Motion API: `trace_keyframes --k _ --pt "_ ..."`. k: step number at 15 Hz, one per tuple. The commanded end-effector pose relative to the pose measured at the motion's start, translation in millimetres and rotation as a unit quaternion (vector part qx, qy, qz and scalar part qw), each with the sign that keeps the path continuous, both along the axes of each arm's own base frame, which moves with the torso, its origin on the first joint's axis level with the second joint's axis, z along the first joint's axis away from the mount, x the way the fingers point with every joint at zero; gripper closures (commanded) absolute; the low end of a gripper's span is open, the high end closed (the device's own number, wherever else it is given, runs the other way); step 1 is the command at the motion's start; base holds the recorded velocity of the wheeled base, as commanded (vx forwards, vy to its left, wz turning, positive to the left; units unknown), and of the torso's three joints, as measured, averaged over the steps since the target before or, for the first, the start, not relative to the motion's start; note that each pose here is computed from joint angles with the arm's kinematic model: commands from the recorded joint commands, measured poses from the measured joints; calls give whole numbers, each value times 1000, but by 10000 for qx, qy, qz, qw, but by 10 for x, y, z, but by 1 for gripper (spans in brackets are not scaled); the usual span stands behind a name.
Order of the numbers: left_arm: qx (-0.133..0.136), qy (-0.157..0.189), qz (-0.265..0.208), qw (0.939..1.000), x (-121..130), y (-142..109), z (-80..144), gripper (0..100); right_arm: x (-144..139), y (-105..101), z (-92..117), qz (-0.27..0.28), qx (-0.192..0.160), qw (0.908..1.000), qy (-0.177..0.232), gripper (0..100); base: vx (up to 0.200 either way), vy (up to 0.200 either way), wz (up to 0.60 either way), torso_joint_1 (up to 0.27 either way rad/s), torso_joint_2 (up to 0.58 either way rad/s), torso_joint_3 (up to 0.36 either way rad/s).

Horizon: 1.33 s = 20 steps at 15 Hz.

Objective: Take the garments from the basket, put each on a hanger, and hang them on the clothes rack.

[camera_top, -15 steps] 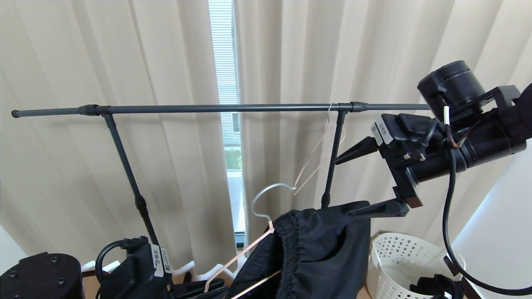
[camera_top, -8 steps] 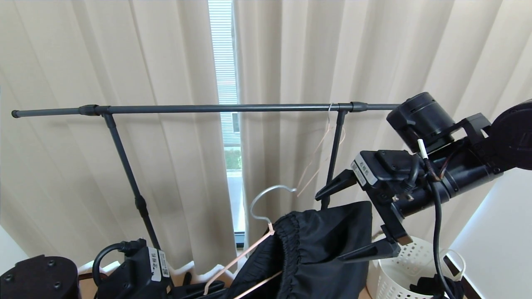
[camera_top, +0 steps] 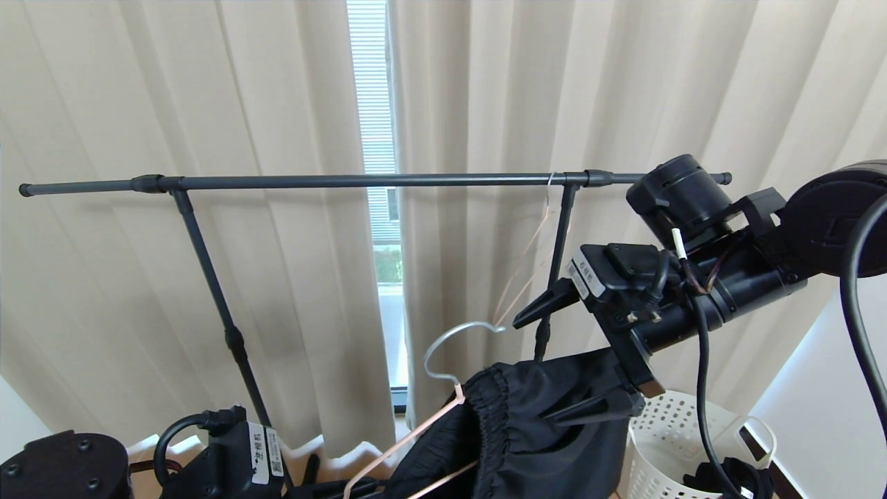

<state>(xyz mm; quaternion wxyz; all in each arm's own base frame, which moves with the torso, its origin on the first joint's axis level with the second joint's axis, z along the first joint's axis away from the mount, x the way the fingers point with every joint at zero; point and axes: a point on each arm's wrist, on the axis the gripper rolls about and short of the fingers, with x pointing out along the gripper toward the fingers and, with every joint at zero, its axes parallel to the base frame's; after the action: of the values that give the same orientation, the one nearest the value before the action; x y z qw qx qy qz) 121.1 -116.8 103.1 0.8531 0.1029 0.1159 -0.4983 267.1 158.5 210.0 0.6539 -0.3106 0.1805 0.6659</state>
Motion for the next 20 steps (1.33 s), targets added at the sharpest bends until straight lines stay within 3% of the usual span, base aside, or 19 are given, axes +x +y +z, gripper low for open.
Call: trace_keyframes --k 1,9,10,20 --pt "-3 -5 0 10000 1 -1 2 100 14 9 -22 10 -21 10000 32 0 0 0 0 0 0 0" --pt "-19 -22 0 10000 3 -2 9 100 7 16 -146 9 -150 9996 238 0 0 0 0 0 0 0" --pt "-19 -22 0 10000 3 -2 9 100 7 16 -146 9 -150 9996 238 100 0 0 0 0 0 0" --pt "-28 9 24 10000 1 6 6 100 -68 -19 -118 -10 -125 9996 242 100 0 0 0 0 0 0"
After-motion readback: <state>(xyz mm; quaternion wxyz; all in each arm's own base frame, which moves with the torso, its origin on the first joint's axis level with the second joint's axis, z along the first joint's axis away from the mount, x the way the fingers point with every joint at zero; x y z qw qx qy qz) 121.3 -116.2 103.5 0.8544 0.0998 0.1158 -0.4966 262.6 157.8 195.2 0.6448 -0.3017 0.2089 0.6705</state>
